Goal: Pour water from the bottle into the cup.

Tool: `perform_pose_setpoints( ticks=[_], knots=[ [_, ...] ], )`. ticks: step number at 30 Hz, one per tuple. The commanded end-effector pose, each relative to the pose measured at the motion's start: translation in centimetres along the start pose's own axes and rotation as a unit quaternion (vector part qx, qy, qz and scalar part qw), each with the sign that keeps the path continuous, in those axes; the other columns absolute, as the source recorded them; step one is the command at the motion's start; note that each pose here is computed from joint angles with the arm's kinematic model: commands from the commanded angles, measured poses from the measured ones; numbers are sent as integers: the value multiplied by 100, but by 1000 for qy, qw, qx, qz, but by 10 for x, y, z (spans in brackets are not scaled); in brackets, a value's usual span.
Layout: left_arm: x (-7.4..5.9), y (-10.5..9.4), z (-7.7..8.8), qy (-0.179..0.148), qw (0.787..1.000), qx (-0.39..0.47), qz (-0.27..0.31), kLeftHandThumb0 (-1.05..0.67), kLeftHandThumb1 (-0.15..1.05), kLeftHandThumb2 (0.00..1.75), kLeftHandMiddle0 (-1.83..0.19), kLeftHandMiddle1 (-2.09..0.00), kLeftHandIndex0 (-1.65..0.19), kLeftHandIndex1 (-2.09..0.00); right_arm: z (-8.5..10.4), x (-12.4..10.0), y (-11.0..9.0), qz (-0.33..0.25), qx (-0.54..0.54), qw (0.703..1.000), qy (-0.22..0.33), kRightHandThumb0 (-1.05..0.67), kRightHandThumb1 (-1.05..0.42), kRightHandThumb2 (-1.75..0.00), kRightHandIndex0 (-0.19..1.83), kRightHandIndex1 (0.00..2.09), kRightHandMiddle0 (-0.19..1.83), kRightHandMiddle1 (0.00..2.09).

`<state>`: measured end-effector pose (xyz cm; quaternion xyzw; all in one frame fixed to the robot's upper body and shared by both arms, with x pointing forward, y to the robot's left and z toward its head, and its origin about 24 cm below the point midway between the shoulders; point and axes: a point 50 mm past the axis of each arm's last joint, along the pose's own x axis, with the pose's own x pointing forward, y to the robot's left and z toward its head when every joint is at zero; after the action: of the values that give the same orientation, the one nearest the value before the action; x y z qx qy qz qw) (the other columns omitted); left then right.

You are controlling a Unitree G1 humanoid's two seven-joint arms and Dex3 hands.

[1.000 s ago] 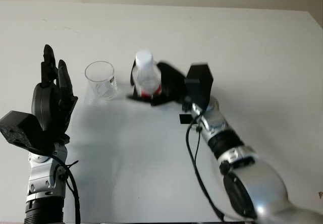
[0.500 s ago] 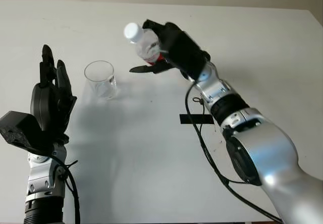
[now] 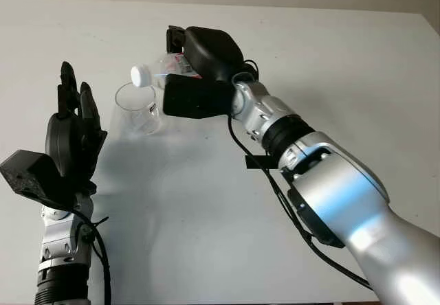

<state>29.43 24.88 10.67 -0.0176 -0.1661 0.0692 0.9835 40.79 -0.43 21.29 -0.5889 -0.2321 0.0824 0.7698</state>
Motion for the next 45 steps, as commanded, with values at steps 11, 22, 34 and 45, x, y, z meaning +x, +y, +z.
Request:
perform_pose_setpoints(
  ticks=[11,22,34,45],
  knots=[
    [-3,0,-3,-9,1000,-4,2,-82,105,64,14,-5,17,-5,12,6,-17,-59,-108,992,-33,-29,-97,-6,62,209,13,167],
    [-4,1,-4,-6,1000,-3,2,-82,105,64,14,-5,18,-5,10,4,-26,-118,-272,950,-100,-38,-96,-5,86,209,27,155],
    [-4,0,-6,0,1000,-8,5,-81,105,61,13,-6,17,-6,6,1,-25,-121,-313,933,-133,-43,-96,-5,92,209,31,177],
    [-6,-1,-6,2,1000,-4,7,-81,105,61,12,-5,16,-6,9,-1,-22,-140,-318,925,-154,-38,-97,-5,95,209,33,197]
  ],
)
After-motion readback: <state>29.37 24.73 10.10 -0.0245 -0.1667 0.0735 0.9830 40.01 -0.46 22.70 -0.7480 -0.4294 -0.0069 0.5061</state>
